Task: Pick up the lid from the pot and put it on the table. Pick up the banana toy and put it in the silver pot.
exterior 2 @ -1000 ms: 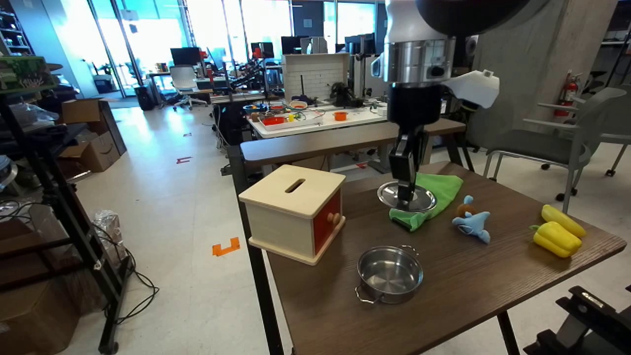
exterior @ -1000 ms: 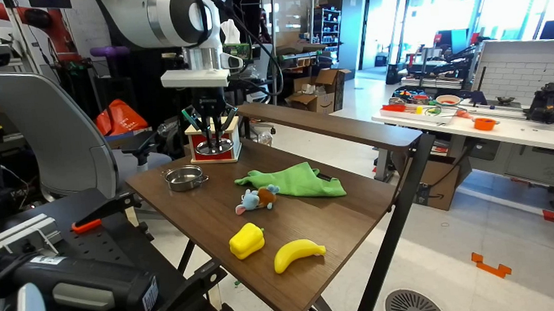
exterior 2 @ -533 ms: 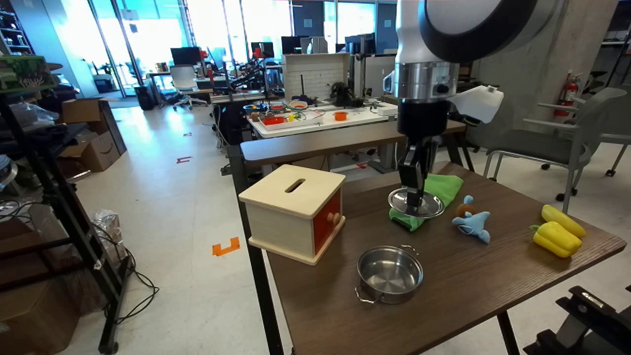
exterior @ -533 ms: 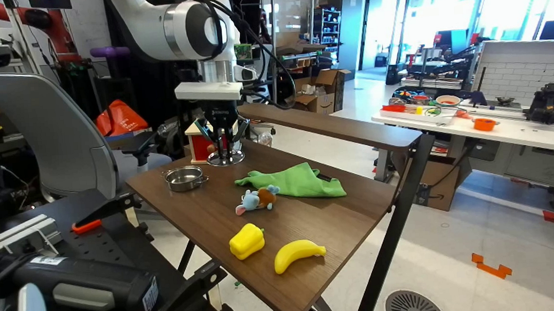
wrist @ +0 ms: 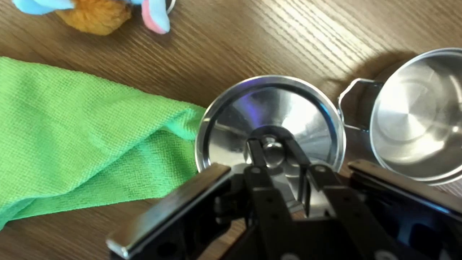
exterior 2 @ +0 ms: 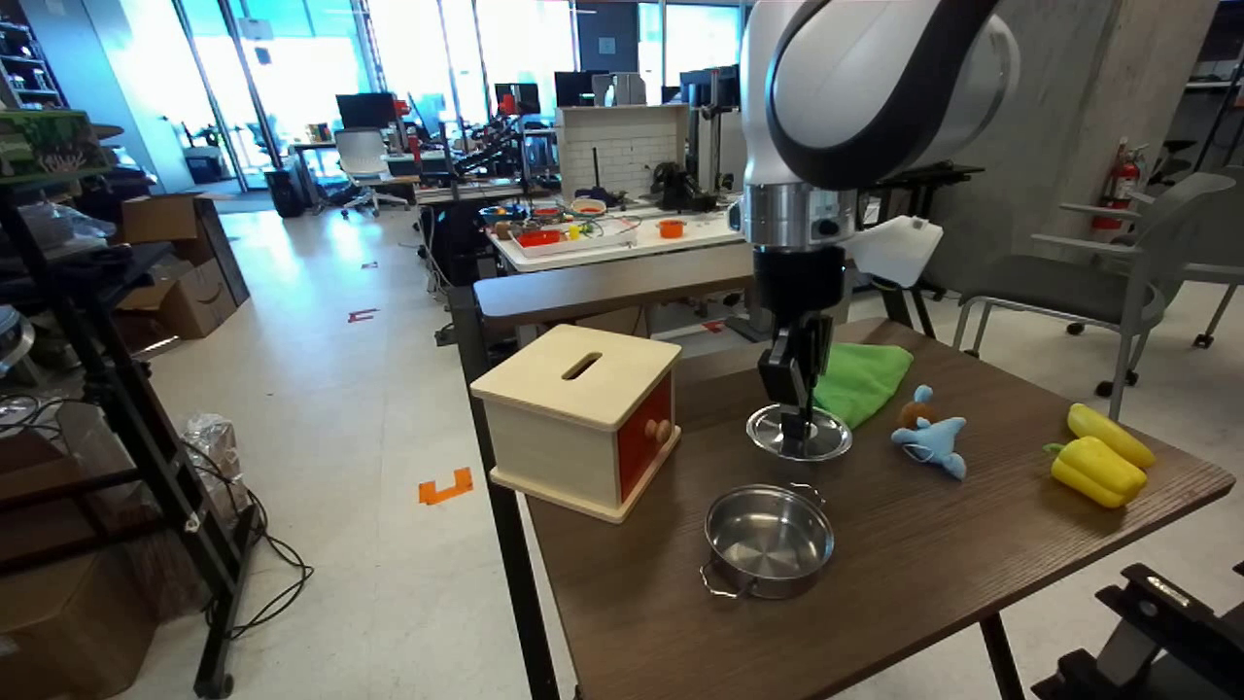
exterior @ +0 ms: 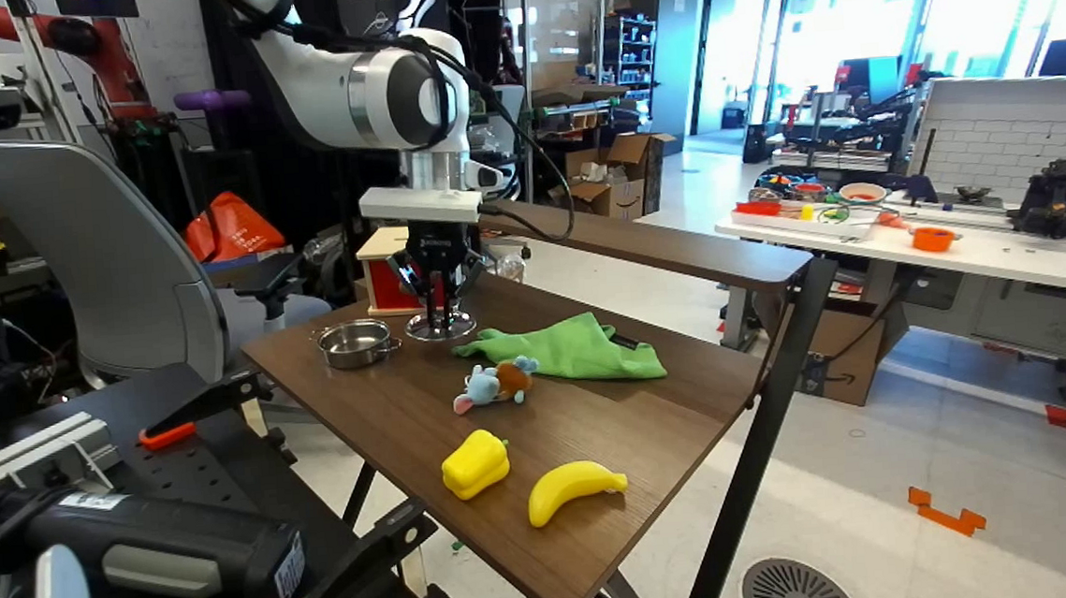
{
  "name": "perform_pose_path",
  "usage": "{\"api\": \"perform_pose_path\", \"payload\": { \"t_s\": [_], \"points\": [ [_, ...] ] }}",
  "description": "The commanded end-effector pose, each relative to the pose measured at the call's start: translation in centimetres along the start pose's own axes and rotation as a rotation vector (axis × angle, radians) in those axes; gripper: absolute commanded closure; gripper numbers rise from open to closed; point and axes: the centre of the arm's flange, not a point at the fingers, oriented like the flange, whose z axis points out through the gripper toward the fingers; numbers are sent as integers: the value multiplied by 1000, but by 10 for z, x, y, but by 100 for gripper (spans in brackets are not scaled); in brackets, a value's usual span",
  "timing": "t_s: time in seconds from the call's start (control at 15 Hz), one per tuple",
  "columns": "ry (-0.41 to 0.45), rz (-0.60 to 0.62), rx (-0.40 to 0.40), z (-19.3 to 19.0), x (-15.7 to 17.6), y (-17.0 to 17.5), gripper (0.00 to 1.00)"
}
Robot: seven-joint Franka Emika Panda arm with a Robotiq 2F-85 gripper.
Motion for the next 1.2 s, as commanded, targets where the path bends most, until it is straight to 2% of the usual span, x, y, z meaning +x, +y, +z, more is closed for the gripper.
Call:
{"api": "perform_pose_path", "payload": {
  "t_s": [0.0,0.4,0.87,0.93,1.13],
  "points": [
    [-52,-33,29,10,29,1,95],
    [-76,-61,16,18,52,-11,95],
    [-77,-48,8,32,71,-6,95],
    [-83,-43,11,33,72,-5,60],
    [-100,-39,16,31,71,-4,41]
  ]
}}
